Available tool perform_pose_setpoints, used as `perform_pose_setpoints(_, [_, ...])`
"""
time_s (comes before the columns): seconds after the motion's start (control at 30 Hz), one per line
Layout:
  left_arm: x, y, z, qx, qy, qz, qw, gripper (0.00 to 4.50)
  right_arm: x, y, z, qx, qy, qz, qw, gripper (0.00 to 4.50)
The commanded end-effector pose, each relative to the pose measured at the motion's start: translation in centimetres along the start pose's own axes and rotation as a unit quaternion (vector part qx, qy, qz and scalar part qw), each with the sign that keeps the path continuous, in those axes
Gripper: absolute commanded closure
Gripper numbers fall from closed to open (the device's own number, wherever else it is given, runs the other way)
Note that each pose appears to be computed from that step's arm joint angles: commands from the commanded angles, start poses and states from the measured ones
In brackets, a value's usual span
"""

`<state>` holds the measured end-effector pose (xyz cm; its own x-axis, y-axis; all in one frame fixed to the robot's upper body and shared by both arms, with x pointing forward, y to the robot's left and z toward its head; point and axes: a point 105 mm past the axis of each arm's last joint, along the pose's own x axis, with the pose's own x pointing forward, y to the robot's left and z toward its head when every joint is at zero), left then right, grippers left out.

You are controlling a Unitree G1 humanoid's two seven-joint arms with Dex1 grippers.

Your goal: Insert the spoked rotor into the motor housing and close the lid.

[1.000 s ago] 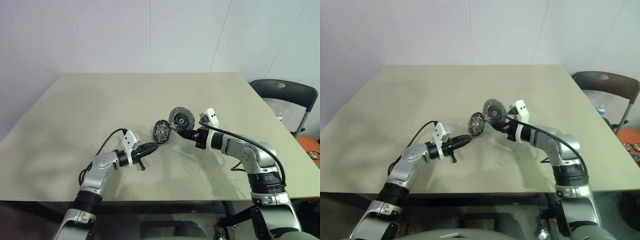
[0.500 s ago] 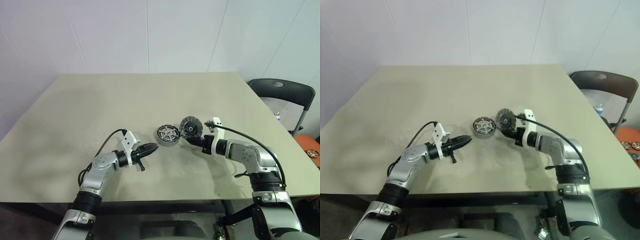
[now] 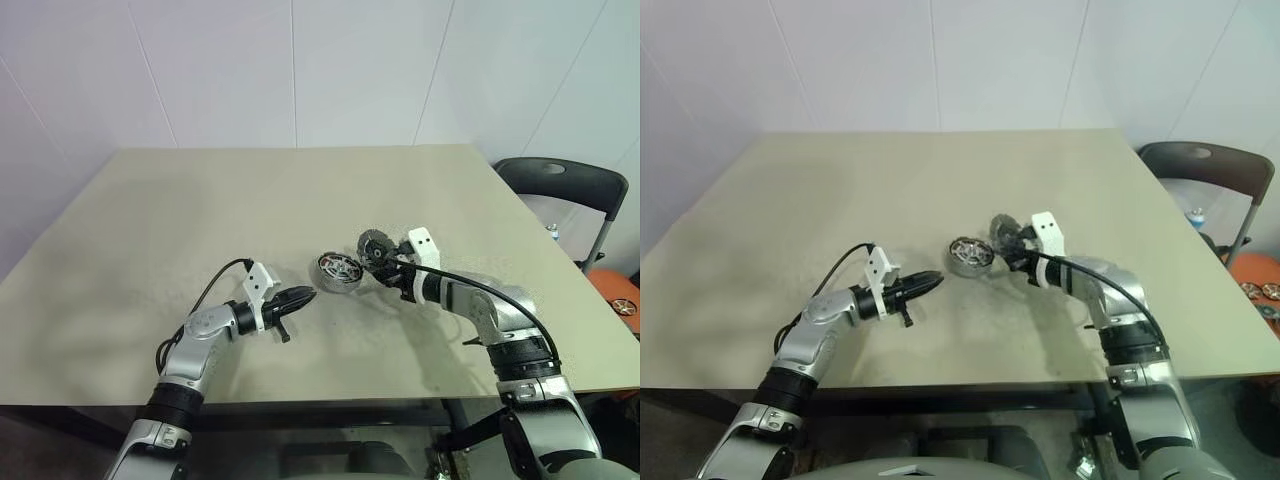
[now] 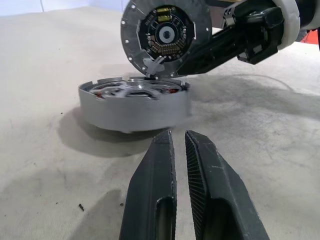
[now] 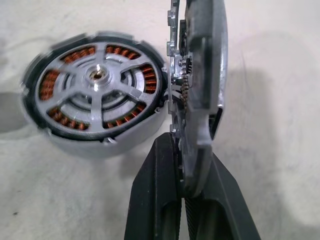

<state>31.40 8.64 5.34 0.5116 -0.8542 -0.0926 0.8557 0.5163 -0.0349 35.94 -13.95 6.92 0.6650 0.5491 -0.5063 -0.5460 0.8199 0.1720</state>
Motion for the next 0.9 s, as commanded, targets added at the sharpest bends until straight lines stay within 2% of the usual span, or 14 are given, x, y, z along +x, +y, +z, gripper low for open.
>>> perform_pose_setpoints(0.03, [-0.2,0.2,0.9,0.016,-0.015,0.003,1.000,4.01,0.1,1.4,1.9,-0.046,-0.009,0.010,0.999,4.45])
perform_pose_setpoints(0.2, [-0.2,0.2,0.7,0.013,-0.015,0.006,1.000,4.01,-0.1,1.9,2.6,-0.116,-0.001,-0.006,0.993,4.45])
perform_pose_setpoints(0.37, [-0.2,0.2,0.6,0.011,-0.016,0.009,1.000,4.01,0.0,2.5,2.9,-0.212,0.014,-0.024,0.977,4.45])
perform_pose_setpoints(0.67, [-0.2,0.1,0.5,0.008,-0.015,0.012,1.000,4.01,-0.2,3.9,4.2,-0.264,0.011,-0.024,0.964,4.45])
perform_pose_setpoints(0.77, [-0.2,0.2,0.4,0.007,-0.014,0.013,1.000,4.01,-0.3,4.8,4.8,-0.225,-0.005,0.004,0.974,3.68])
perform_pose_setpoints(0.83, [-0.2,0.2,0.3,0.006,-0.014,0.014,1.000,4.01,-0.6,6.3,4.8,-0.140,-0.016,0.072,0.987,3.03])
perform_pose_setpoints(0.9, [-0.2,0.2,0.3,0.006,-0.015,0.014,1.000,4.01,-0.8,6.3,4.7,-0.101,-0.016,0.091,0.991,2.41])
